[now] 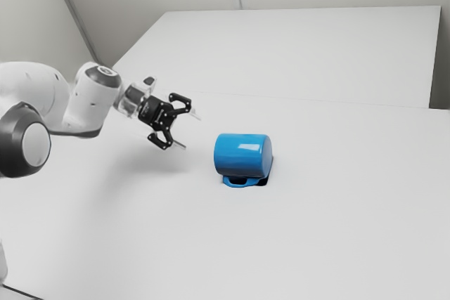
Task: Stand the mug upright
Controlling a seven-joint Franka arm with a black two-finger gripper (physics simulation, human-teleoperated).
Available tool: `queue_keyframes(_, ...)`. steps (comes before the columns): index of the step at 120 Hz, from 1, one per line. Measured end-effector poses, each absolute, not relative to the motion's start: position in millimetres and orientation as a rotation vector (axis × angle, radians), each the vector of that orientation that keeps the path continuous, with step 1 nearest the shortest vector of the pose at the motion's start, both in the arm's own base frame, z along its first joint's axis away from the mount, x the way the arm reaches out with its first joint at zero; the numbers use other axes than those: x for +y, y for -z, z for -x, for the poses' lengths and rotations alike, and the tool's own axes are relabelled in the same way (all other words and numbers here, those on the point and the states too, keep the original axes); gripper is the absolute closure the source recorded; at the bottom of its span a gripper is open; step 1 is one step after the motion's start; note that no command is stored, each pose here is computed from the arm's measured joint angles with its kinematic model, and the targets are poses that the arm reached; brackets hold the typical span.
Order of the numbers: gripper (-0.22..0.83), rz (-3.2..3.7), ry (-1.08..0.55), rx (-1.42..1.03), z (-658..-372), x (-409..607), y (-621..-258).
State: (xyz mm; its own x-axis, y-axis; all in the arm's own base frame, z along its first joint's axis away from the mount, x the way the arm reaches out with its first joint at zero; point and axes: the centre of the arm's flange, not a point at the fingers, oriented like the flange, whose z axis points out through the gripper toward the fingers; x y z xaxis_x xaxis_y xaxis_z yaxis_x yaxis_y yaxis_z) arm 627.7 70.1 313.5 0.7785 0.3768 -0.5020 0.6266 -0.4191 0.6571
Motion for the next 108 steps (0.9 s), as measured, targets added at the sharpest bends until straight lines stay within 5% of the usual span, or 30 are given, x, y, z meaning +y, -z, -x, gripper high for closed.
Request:
queue_keyframes(58,0.0,-1.906,0.323,0.759,-650,-11,-277)
queue_keyframes(85,0.51,-1.889,0.285,0.777,-655,-12,-279)
queue_keyframes(108,0.69,-1.901,0.259,0.757,-661,-23,-289)
